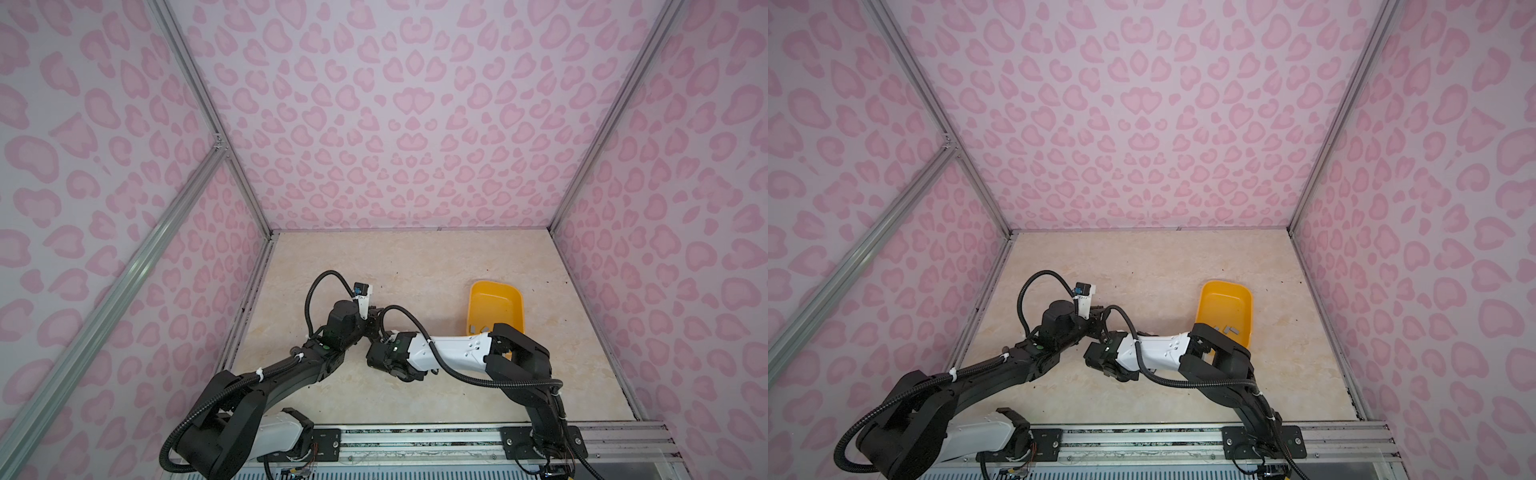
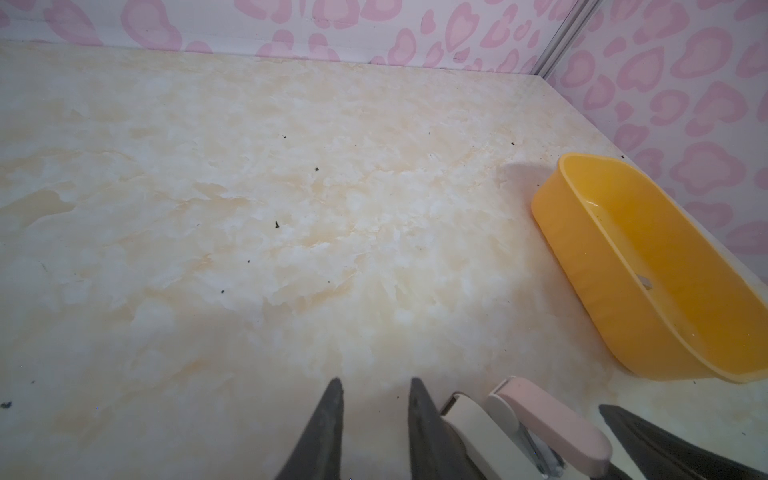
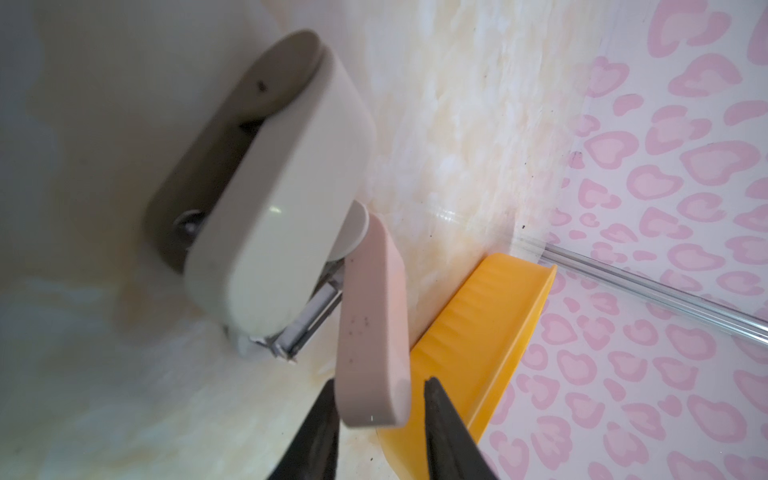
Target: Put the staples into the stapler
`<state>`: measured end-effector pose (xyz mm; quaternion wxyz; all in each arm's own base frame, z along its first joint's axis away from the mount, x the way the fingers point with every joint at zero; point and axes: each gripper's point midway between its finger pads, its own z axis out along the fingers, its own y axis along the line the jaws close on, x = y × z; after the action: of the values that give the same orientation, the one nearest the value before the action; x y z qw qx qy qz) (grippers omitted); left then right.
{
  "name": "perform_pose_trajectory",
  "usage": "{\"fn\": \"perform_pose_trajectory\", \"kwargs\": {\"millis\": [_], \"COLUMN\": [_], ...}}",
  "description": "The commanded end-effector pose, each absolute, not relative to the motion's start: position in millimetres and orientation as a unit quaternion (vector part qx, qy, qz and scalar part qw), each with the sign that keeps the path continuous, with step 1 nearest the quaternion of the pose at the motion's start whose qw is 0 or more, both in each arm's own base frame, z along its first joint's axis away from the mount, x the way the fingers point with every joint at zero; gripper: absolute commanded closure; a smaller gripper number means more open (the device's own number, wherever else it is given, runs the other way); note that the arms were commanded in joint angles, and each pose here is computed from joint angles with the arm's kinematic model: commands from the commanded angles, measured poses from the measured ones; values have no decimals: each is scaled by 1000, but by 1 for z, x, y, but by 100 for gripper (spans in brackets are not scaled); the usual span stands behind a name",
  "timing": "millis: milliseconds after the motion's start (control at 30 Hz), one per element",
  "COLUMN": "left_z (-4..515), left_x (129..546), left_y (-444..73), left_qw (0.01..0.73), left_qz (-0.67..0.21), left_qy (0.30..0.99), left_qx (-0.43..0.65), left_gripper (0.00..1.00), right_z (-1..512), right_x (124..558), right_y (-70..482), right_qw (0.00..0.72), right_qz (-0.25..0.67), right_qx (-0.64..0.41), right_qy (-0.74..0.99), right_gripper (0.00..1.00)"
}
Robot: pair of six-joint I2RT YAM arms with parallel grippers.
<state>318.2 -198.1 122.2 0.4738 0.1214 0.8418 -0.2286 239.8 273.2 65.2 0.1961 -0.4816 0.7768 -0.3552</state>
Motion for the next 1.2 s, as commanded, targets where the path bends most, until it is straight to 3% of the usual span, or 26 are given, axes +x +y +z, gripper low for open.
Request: {"fn": "perform_pose_trajectory", "kwargs": {"millis": [0,67,200,500,1167], "left_z": [135,136,143,148,146], "left_x": [324,323,323,308,286], "left_y": [-197,-196,-193,-212,-232], "left_qw": [495,495,500,489,491], "left_qz": [-228,-229,-230,-277,-291], "left_qy": [830,830,828,811,790], "left_qx": [115,114,108,160,224], "left_gripper": [71,71,71,69,70], "right_z": [68,73,93,126,70], "right_x": [233,229,230,253,249], "right_y": [282,287,288,297,308], "right_qw": [201,211,256,401,380], "right_qz": [-308,-272,-196,82,49], "right_qx": [-484,-480,-436,-216,-223], "right_qy": [794,807,840,886,896], "right_gripper": [56,52,54,78,85]}}
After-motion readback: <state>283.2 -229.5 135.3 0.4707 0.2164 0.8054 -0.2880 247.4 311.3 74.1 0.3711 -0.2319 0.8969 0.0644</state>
